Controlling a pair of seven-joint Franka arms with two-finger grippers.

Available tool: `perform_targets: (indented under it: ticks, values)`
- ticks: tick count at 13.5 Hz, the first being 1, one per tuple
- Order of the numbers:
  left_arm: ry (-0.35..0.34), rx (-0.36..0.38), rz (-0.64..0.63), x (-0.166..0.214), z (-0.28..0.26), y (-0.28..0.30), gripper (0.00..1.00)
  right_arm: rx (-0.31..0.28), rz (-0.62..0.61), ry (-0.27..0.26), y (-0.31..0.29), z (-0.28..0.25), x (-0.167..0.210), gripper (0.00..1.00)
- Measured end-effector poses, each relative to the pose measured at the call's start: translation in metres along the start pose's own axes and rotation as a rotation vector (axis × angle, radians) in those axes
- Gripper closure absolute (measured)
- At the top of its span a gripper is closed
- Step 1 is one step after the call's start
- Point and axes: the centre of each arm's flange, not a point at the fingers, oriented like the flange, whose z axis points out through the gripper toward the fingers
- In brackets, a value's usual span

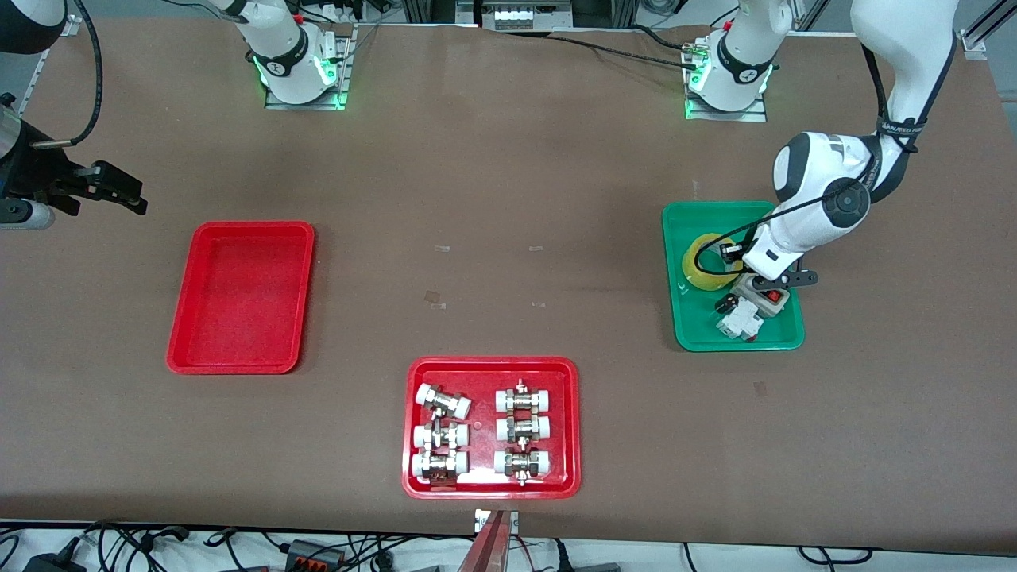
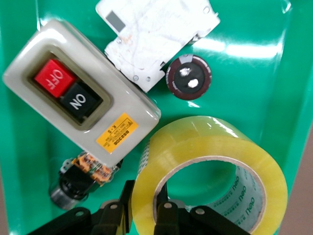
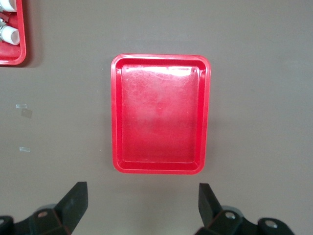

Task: Left arm passes tape to right arm into tray
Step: 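Lower the left gripper and grasp the tape roll by its rim, then lift the tape with the left gripper while the right gripper approaches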

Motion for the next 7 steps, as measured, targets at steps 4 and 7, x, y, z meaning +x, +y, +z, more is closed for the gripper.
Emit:
perform_targets:
  ticks: [4,7]
  values:
    - [-0.065,0.022,0.036,0.011,-0.069,0.025,0.78,0.006,-0.02,-0.019,-0.012,0.006,0.001,0.0]
    - [-0.111,0.033,0.068,0.01,-0.174,0.087,0.78,0.02,-0.022,-0.032,-0.015,0.011,0.003,0.0]
